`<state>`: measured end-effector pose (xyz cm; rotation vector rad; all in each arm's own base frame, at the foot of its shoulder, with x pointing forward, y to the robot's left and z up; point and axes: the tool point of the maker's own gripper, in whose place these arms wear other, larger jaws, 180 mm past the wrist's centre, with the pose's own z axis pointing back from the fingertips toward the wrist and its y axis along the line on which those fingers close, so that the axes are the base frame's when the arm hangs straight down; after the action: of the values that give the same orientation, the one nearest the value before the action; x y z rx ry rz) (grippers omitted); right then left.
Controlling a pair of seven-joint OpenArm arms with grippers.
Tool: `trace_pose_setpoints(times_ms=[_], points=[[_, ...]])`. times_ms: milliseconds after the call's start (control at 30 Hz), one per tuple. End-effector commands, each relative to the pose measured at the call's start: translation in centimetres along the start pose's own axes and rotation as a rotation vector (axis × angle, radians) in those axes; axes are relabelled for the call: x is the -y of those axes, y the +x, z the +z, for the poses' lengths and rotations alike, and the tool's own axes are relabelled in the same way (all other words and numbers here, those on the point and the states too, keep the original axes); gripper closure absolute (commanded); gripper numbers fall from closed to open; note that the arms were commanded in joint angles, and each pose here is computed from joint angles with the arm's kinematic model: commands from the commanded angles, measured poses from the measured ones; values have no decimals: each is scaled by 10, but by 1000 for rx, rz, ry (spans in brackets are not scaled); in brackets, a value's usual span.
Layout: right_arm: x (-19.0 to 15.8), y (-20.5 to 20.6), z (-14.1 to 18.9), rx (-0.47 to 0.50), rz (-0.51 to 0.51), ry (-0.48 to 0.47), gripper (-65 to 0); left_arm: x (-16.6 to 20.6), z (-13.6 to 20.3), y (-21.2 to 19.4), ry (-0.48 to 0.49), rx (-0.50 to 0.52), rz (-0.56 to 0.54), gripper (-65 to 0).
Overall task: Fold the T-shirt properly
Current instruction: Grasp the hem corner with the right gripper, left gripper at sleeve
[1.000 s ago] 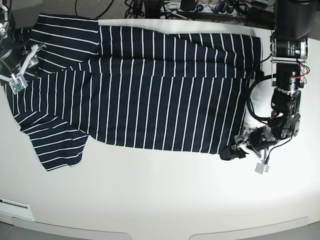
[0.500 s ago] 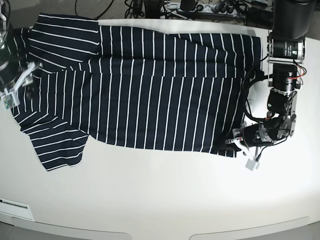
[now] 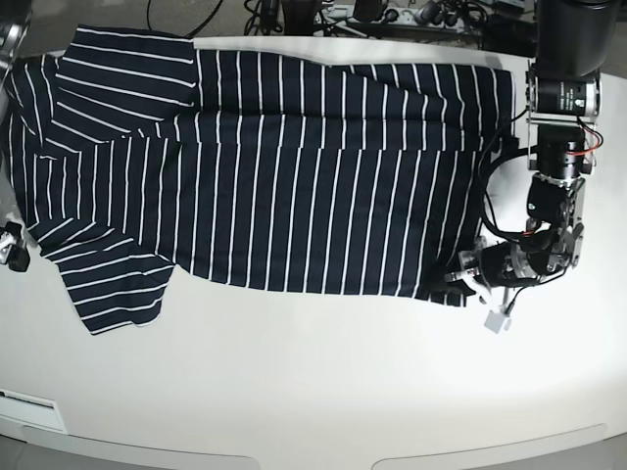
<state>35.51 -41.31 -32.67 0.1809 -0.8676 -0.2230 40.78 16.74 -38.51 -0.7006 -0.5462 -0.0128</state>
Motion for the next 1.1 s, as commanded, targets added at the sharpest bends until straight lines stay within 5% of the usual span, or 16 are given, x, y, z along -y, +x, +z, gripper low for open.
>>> trace_pose_setpoints(times_ms=[0,200,467,667,867,933,1033,1067], points=[[8,25,4,59,-30,9,-330,-17,7,-12,77,-78,-16,0],[6,2,-15,-19,-248,135,-330,-17,8,-11,78,-76,-17,0],[-11,-28,-26,-95,-228,175,-330,-19,9,-11,82,-77,-17,0],[-58,-58,-38,-237,-151,317,-330,-19,9,-11,83,-77,-17,0],[-66,-56,-42,-251,-110,325,-328,-19,9,-11,82,-77,-17,0],[-63,-53,-41,-242,-109,320,-241,-18,9,-11,81,-76,-17,0],[-63,-46,-38,-230,-92,319,0,-17,9,-11,74,-76,-29,0],[-64,-42,-37,-225,-80,321,0,-15,9,-10,62,-74,-45,0]])
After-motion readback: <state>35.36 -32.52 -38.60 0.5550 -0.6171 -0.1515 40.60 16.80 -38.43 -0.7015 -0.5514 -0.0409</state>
